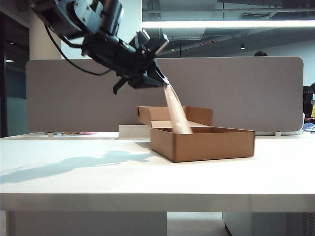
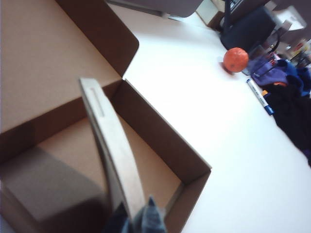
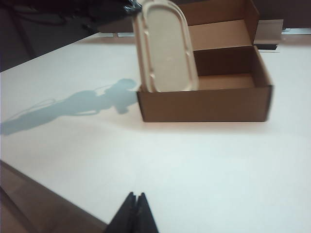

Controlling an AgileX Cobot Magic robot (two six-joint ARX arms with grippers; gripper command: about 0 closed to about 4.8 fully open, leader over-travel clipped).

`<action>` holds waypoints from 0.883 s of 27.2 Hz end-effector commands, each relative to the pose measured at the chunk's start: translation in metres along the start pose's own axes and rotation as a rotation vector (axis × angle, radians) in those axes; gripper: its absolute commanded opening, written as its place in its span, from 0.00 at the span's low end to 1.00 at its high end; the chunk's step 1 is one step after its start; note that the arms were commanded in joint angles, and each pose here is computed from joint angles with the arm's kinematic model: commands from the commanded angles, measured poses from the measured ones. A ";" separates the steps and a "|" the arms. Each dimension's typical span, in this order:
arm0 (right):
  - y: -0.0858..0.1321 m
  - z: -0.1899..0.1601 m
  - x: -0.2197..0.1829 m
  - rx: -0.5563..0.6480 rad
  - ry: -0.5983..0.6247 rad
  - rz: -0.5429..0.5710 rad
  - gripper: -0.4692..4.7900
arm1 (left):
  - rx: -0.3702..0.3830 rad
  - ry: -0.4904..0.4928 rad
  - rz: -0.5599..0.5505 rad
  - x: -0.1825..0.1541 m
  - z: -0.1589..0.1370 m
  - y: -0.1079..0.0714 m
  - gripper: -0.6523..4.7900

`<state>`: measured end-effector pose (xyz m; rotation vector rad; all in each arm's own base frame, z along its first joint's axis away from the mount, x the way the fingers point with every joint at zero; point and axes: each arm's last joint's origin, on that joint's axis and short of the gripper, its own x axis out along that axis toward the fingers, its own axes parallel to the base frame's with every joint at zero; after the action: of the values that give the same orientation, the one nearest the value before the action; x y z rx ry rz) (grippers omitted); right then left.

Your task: Pick up the lid and place it into the paper box.

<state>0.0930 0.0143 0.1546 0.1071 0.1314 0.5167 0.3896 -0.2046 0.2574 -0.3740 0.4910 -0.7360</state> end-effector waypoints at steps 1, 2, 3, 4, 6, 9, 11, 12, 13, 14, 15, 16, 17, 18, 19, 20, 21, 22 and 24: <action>0.000 0.000 0.000 -0.004 -0.011 0.004 0.07 | 0.044 -0.020 0.056 -0.012 0.012 0.006 0.11; 0.000 0.000 0.000 -0.004 -0.011 0.004 0.07 | 0.039 -0.020 0.065 -0.015 0.014 0.008 0.11; 0.000 0.000 0.000 -0.004 -0.011 0.004 0.07 | 0.035 -0.020 0.068 -0.017 0.016 0.012 0.11; 0.000 0.000 0.000 -0.004 -0.011 0.003 0.07 | 0.033 -0.017 0.070 -0.019 0.016 0.013 0.11; 0.000 0.000 0.000 -0.004 -0.011 0.003 0.07 | 0.021 -0.002 0.086 -0.021 0.016 0.017 0.11; 0.000 0.000 0.000 -0.004 -0.011 0.003 0.07 | 0.021 0.022 0.111 -0.022 0.015 0.021 0.11; 0.000 0.000 0.000 -0.004 -0.011 0.003 0.07 | 0.036 -0.007 0.087 -0.022 0.018 0.019 0.11; 0.000 0.000 0.000 -0.004 -0.011 0.004 0.07 | 0.047 -0.025 0.059 -0.022 0.020 0.017 0.11; 0.000 0.000 0.000 -0.003 -0.011 0.004 0.07 | 0.057 -0.043 0.041 -0.022 0.022 0.016 0.11; 0.000 0.000 0.000 -0.003 -0.011 0.004 0.07 | 0.064 -0.057 0.031 -0.022 0.024 0.014 0.11; 0.000 0.000 0.000 -0.003 -0.011 0.004 0.07 | 0.066 -0.062 0.030 -0.022 0.027 0.014 0.11; 0.000 0.000 0.000 -0.003 -0.011 0.004 0.07 | 0.066 -0.064 0.030 -0.022 0.029 0.013 0.11; 0.000 0.000 0.000 -0.003 -0.011 0.004 0.07 | 0.067 -0.065 0.029 -0.023 0.032 0.011 0.11; 0.000 0.000 0.000 -0.003 -0.011 0.004 0.07 | 0.068 -0.070 0.027 -0.023 0.034 0.010 0.11; 0.000 0.000 0.000 -0.003 -0.010 0.004 0.07 | 0.069 -0.078 0.023 -0.023 0.037 0.009 0.11; 0.000 0.000 0.000 -0.003 -0.011 0.004 0.07 | 0.073 -0.087 0.019 -0.024 0.039 0.007 0.11; 0.000 0.000 0.000 -0.003 -0.010 0.004 0.07 | 0.078 -0.098 0.011 -0.024 0.043 0.005 0.11; 0.000 0.000 0.000 -0.003 -0.011 0.003 0.07 | 0.082 -0.105 0.007 -0.024 0.046 0.004 0.11; 0.000 0.000 0.000 -0.003 -0.010 0.004 0.07 | 0.095 -0.110 -0.016 -0.021 0.045 -0.007 0.11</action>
<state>0.0930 0.0143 0.1546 0.1075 0.1315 0.5167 0.4005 -0.1811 0.2989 -0.3323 0.3771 -0.7180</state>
